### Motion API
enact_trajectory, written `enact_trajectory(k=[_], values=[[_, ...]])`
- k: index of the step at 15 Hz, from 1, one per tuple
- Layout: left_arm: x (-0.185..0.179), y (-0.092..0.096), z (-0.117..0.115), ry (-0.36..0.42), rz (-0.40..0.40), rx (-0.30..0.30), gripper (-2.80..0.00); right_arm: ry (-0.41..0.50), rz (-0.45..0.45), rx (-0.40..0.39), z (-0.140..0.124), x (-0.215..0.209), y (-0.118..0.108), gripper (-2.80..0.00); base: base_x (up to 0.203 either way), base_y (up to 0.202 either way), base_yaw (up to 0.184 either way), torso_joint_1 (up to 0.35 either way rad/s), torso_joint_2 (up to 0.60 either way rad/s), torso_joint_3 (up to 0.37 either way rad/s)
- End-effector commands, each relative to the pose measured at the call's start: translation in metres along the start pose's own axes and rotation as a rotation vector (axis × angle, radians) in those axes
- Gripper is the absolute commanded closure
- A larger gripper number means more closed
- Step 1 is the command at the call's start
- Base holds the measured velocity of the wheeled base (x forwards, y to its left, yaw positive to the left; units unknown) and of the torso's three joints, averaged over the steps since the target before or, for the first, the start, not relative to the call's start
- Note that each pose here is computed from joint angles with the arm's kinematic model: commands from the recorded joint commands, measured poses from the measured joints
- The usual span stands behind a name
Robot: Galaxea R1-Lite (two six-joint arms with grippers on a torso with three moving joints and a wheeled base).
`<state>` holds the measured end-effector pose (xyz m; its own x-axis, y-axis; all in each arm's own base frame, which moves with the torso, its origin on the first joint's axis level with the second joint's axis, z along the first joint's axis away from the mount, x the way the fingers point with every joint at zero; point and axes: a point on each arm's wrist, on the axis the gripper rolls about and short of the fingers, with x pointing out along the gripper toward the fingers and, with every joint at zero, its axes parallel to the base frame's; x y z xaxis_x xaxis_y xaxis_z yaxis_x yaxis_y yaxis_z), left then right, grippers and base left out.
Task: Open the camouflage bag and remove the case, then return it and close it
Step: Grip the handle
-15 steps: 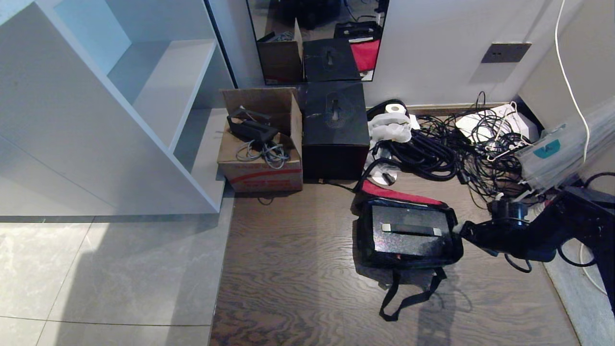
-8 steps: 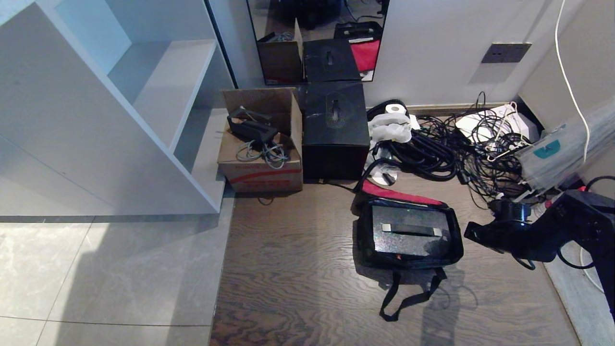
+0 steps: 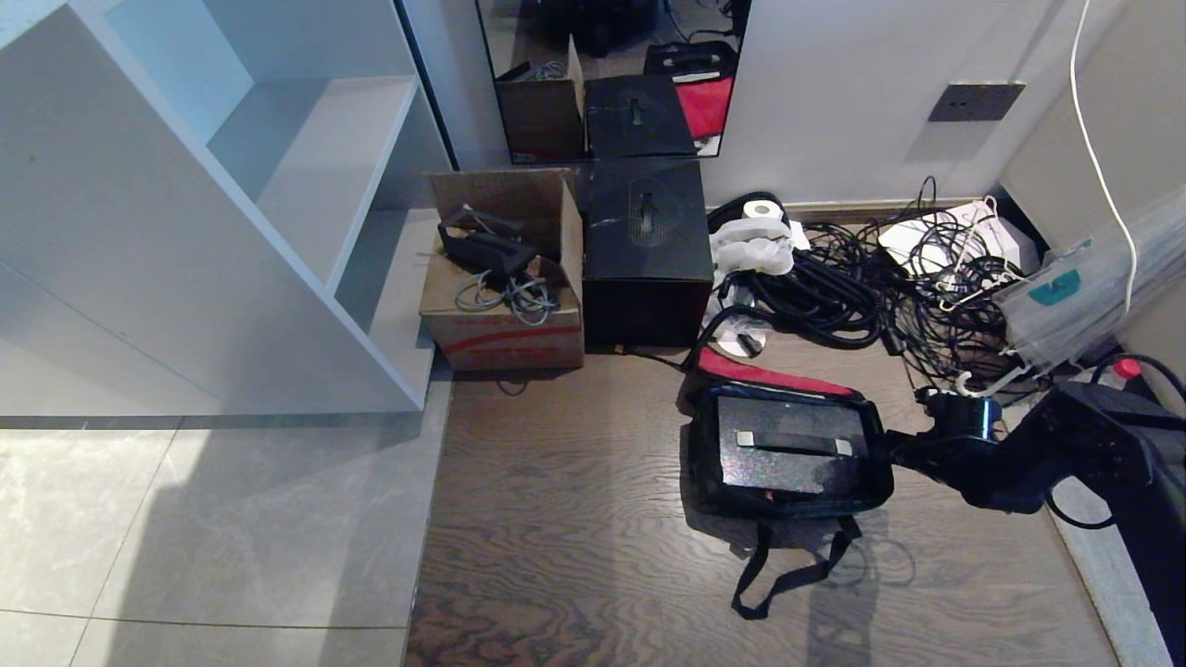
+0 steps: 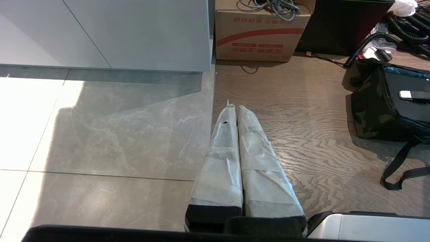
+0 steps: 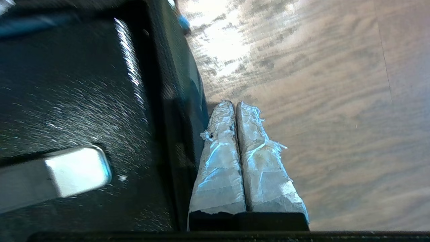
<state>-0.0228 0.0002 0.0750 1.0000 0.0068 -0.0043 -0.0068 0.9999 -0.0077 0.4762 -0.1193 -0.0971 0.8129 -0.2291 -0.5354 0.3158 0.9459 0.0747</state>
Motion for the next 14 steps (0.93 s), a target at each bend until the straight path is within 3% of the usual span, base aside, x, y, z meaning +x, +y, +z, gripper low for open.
enact_trajectory(k=[1, 7, 14], values=[[0.000, 0.000, 0.000, 0.000, 0.001, 0.000, 0.00, 0.006, 0.011, -0.002, -0.003, 0.001, 0.005, 0.00, 0.000, 0.000, 0.000, 0.000, 0.00, 0.000], [0.000, 0.000, 0.000, 0.000, 0.001, -0.001, 0.00, 0.132, 0.021, -0.030, -0.016, -0.012, 0.019, 0.00, 0.000, 0.000, 0.000, 0.000, 0.00, 0.000], [0.000, 0.000, 0.000, 0.000, 0.001, 0.000, 0.00, 0.147, 0.035, -0.068, -0.009, -0.022, 0.026, 0.00, 0.000, 0.000, 0.000, 0.000, 0.00, 0.000]])
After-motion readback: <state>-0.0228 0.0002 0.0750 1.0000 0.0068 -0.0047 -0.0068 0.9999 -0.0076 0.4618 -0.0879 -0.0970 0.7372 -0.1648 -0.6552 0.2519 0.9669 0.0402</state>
